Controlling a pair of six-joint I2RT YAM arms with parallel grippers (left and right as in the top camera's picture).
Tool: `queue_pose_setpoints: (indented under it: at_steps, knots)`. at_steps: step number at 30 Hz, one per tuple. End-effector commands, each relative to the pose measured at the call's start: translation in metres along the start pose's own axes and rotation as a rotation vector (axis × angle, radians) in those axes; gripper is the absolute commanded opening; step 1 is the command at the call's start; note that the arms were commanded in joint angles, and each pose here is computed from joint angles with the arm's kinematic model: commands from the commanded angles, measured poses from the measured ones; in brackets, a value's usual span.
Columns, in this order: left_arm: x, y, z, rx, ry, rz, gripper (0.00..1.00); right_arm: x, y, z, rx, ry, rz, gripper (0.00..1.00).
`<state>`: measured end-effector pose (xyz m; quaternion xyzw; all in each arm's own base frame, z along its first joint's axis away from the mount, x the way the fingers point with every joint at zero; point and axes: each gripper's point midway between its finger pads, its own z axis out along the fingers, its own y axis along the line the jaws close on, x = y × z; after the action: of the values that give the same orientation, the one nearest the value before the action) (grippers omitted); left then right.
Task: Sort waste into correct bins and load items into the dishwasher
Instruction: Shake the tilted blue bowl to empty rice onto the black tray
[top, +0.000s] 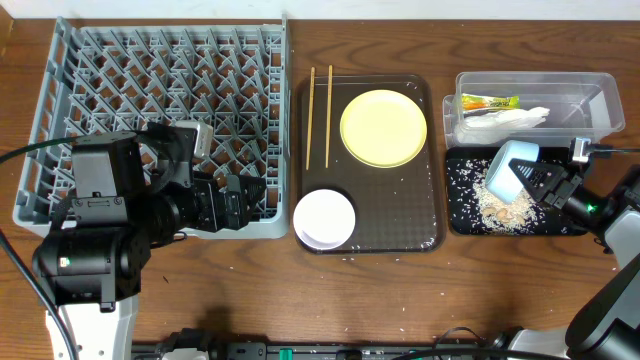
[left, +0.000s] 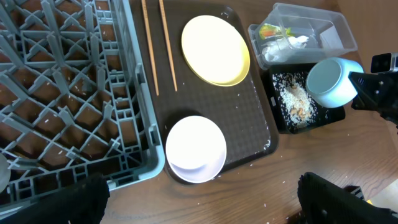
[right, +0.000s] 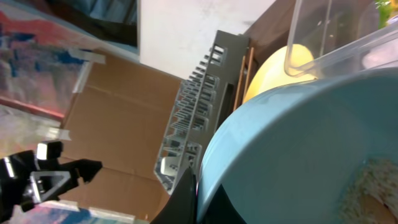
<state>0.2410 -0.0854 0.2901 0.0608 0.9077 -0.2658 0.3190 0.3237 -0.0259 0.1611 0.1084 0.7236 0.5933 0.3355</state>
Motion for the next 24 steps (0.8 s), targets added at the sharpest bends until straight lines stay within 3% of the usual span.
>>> queue_pose_setpoints:
  at_steps: [1,3,4,7,9,13,17,24]
  knots:
    - [-0.004,-0.003,-0.003,-0.001,-0.013,0.018,0.98,0.003,-0.044,-0.007,0.245,-0.013,0.114,0.01]
    - [-0.004,-0.003,-0.003,-0.001,-0.013,0.018,0.98,0.015,-0.092,-0.027,0.554,-0.051,0.336,0.01]
    - [-0.004,-0.003,-0.003,-0.001,-0.013,0.018,0.98,0.016,-0.093,-0.028,0.564,-0.049,0.346,0.01]
    - [-0.004,-0.003,-0.003,-0.001,-0.013,0.018,0.98,0.004,-0.042,-0.005,0.236,-0.009,0.122,0.01]
    - [-0.004,-0.003,-0.003,-0.001,-0.013,0.018,0.98,0.000,-0.021,-0.001,0.114,-0.004,0.048,0.01]
    - [-0.004,-0.003,-0.003,-0.001,-0.013,0.018,0.98,0.001,-0.034,-0.003,0.186,-0.005,0.054,0.01]
    - [-0.004,-0.003,-0.003,-0.001,-0.013,0.018,0.98,0.001,0.010,0.002,-0.069,0.006,-0.091,0.01]
    - [-0.004,-0.003,-0.003,-0.001,-0.013,0.018,0.98,0.006,0.011,0.011,-0.071,0.037,-0.101,0.01]
